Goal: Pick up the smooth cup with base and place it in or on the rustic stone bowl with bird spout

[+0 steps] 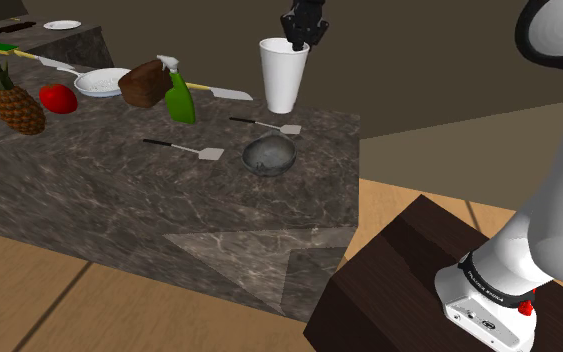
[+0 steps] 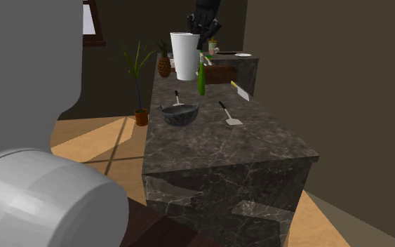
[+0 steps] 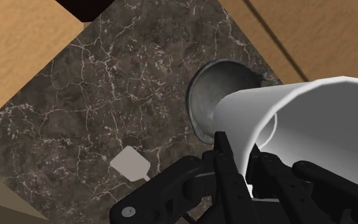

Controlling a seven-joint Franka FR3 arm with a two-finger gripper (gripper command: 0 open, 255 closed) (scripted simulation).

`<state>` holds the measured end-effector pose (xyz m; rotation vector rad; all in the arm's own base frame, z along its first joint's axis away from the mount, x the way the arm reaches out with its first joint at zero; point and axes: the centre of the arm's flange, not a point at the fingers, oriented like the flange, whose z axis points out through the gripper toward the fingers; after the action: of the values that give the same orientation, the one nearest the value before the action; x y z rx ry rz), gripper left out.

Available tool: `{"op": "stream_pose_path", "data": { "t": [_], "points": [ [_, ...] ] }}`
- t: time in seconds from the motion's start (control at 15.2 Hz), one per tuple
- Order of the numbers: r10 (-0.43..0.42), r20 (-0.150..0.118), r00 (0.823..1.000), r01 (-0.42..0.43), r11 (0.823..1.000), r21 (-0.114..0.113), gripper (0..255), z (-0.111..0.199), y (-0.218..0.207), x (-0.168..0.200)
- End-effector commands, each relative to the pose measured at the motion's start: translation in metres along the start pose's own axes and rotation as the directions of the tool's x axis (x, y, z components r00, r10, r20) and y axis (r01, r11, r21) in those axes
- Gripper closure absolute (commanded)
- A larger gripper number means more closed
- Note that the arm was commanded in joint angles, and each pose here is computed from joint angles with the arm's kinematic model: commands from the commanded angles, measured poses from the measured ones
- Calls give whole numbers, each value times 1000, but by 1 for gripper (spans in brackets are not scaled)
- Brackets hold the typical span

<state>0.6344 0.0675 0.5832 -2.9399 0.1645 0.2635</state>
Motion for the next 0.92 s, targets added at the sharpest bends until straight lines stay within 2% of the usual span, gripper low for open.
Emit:
{"op": "stream_pose_path", "data": {
  "t": [0.0, 0.07, 0.86],
  "points": [
    [2, 0, 1000, -2, 1000, 0, 255, 0, -23, -10],
    [2, 0, 1000, -2, 1000, 0, 255, 0, -40, -16],
    [2, 0, 1000, -2, 1000, 0, 255, 61, -29, -4]
  ]
}}
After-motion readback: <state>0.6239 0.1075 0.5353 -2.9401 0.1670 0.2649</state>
